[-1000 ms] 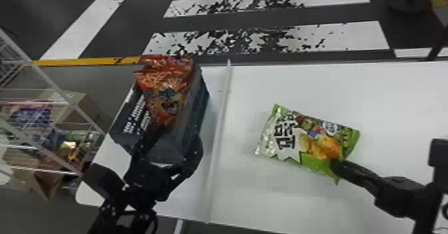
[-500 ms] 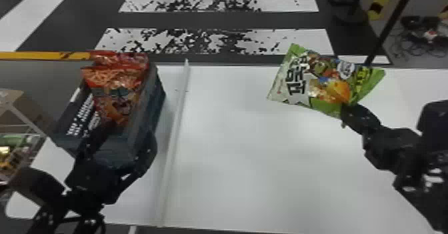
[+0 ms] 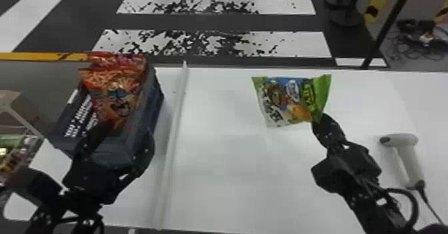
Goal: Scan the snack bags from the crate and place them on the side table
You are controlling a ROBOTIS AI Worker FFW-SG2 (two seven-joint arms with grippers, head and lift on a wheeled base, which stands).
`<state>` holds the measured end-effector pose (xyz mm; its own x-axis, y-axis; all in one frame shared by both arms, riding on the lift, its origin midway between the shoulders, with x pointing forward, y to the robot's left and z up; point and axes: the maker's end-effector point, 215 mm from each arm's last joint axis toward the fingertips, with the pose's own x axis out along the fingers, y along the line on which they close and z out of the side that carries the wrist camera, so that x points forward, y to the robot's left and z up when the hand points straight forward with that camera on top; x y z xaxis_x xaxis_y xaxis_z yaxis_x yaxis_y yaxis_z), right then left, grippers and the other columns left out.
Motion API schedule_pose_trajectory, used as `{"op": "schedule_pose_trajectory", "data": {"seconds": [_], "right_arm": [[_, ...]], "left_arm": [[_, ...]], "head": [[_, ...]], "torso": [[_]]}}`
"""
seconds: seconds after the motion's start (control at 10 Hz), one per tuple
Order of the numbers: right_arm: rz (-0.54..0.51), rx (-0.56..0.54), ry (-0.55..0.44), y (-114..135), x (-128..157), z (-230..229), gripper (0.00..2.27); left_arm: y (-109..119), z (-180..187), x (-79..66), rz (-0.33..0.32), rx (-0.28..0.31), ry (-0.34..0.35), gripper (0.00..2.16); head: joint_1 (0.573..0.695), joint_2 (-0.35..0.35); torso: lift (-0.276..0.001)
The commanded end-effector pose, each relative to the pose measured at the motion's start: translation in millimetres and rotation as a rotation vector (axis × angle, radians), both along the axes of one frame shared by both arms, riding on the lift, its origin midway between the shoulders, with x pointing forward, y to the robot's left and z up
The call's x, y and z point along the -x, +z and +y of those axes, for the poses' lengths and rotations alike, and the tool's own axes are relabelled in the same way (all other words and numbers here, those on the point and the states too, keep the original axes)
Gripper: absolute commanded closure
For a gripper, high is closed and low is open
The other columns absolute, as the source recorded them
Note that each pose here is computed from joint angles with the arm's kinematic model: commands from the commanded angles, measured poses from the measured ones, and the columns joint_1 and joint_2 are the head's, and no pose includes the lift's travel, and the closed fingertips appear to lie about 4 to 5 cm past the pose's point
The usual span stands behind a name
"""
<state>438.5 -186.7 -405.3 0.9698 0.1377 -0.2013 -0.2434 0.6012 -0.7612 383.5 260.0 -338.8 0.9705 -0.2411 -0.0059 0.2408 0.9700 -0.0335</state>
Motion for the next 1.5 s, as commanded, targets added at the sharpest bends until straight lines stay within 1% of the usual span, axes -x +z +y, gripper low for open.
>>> {"op": "schedule_pose_trajectory", "data": {"seconds": [0.0, 0.1, 0.2, 0.3, 0.4, 0.5, 0.6, 0.7, 0.8, 0.9, 1.1, 1.2, 1.4], "right_arm": [[-0.014, 0.304, -0.004, -38.1, 10.5, -4.7, 2.25], [-0.042, 0.498, -0.046, -50.0, 16.4, -21.8, 2.25], [-0.066, 0.681, -0.101, -56.6, 23.1, -43.8, 2.24], [-0.084, 0.787, -0.104, -58.8, 30.6, -48.9, 2.17], [-0.119, 0.874, -0.117, -53.5, 39.0, -54.3, 2.17], [-0.132, 0.909, -0.110, -51.9, 45.3, -52.5, 2.05], [-0.137, 0.905, -0.073, -53.3, 54.9, -44.2, 1.24], [-0.123, 0.867, -0.058, -53.4, 64.6, -37.7, 0.08], [-0.090, 0.806, -0.030, -53.0, 72.0, -29.7, 0.00], [-0.006, 0.703, 0.041, -60.4, 80.9, -14.3, 0.04], [0.161, 0.436, 0.170, -72.9, 88.7, 17.7, 0.06], [0.236, 0.296, 0.207, -72.1, 87.8, 27.1, 0.06], [0.391, 0.010, 0.243, -61.3, 83.0, 36.6, 0.06]], "left_arm": [[0.6, 1.0, 0.5, -0.001, 0.004, 0.003, 0.09], [0.6, 0.7, 0.6, -0.001, 0.004, 0.002, 0.09], [-0.2, -0.3, 0.7, 0.001, 0.005, -0.001, 0.09], [-0.2, -1.1, 0.7, 0.001, 0.006, -0.002, 0.09], [-0.8, -2.2, 1.3, 0.002, 0.007, -0.005, 0.09], [-0.8, -2.2, 1.3, 0.002, 0.007, -0.005, 0.09], [-2.2, -2.9, 3.4, 0.006, 0.008, -0.008, 0.09], [-2.8, -3.0, 4.5, 0.008, 0.014, -0.008, 0.09], [-2.3, -2.6, 5.0, 0.008, 0.015, -0.009, 0.09], [-1.7, -2.6, 5.9, 0.006, 0.015, -0.009, 0.09], [-3.1, -2.6, 6.4, 0.010, 0.016, -0.009, 0.09], [-3.0, -2.5, 6.4, 0.010, 0.017, -0.008, 0.09], [-2.2, 2.3, 7.2, 0.009, 0.023, -0.001, 0.09]], "head": [[0.695, 0.099], [0.695, 0.101], [0.695, 0.093], [0.695, 0.070], [0.695, 0.045], [0.695, 0.033], [0.695, 0.028], [0.695, 0.032], [0.695, 0.038], [0.695, 0.050], [0.695, 0.097], [0.695, 0.111], [0.695, 0.160]], "torso": [[-0.094], [-0.094], [-0.094], [-0.094], [-0.094], [-0.094], [-0.094], [-0.094], [-0.094], [-0.094], [-0.094], [-0.094], [-0.094]]}}
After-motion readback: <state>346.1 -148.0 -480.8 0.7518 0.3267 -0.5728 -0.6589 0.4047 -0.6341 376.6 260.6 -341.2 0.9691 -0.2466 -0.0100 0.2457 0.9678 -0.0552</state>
